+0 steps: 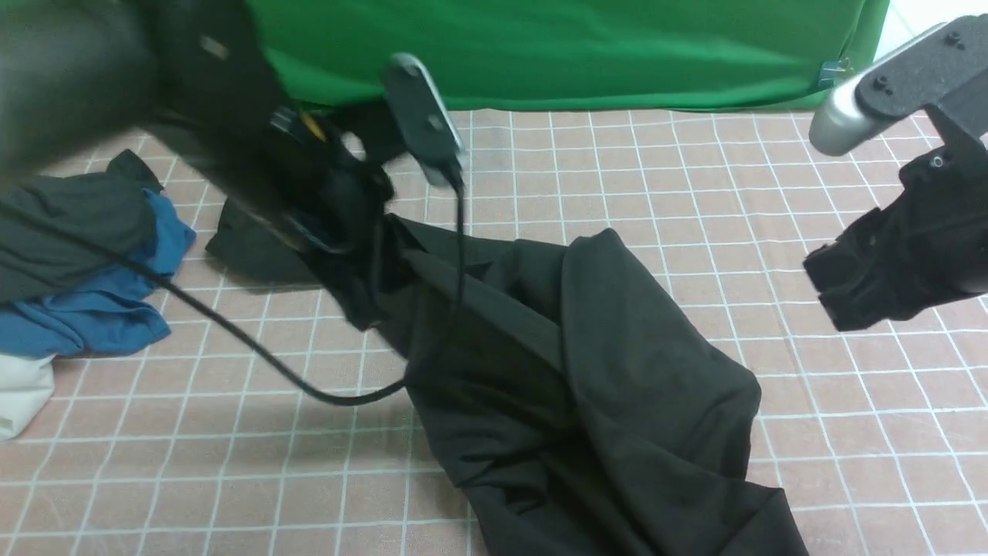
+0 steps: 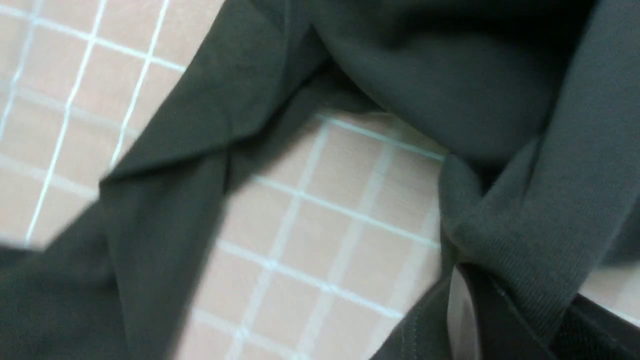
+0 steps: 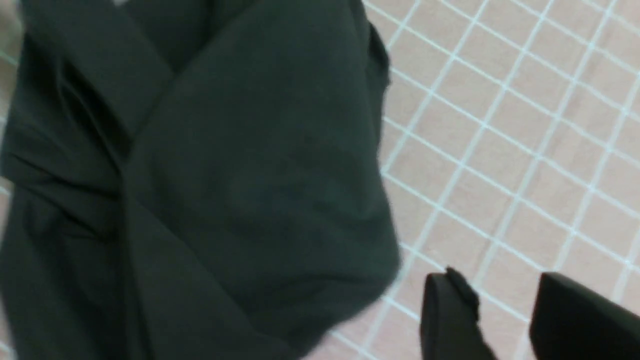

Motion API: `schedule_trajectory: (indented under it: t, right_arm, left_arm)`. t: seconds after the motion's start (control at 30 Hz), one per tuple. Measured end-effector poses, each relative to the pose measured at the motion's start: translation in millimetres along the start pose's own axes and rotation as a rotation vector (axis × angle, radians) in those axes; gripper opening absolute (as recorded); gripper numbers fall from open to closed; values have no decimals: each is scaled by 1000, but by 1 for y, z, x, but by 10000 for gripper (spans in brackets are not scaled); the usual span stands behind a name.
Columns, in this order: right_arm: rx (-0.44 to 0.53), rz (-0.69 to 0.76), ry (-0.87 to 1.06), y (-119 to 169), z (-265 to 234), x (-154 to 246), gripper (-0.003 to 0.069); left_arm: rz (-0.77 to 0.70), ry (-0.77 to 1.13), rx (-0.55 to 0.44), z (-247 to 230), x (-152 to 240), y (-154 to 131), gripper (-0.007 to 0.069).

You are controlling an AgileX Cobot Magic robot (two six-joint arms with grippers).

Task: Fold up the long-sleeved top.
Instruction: Spread the long sleeves with your arms and place them on the tabletop

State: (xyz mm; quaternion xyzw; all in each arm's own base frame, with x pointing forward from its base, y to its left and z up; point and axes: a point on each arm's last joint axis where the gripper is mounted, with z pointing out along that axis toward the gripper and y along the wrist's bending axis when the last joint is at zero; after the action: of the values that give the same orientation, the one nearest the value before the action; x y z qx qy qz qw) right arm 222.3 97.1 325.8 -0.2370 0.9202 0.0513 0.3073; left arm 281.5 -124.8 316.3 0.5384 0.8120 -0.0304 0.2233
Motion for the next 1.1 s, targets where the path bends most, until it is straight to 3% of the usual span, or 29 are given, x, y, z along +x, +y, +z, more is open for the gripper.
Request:
schedule_trajectory:
  t: [0.23,0.3,0.53,0.73,0.97,1.03,1.1]
  right_arm:
    - [-120,141,62,10,34,-5,486]
    - [-175,188,76,15,45,-8,507]
    - [-317,227,109,32,78,-39,524]
    - [-294,169,146,50,119,-69,566]
    - [-241,133,215,50,172,-91,568]
    - [-244,131,256,52,185,-91,534]
    - [-246,125,286,53,197,-89,421]
  left_arm:
    - [-138,10,-22,-71,16,-51,32]
    - [-151,14,-21,-74,25,-63,32]
    - [-204,154,95,-39,70,-103,32]
    - [-236,265,181,-8,99,-122,32]
    - [-251,235,165,1,102,-124,32]
    - [-252,223,156,2,101,-124,32]
    - [-252,200,140,2,100,-122,32]
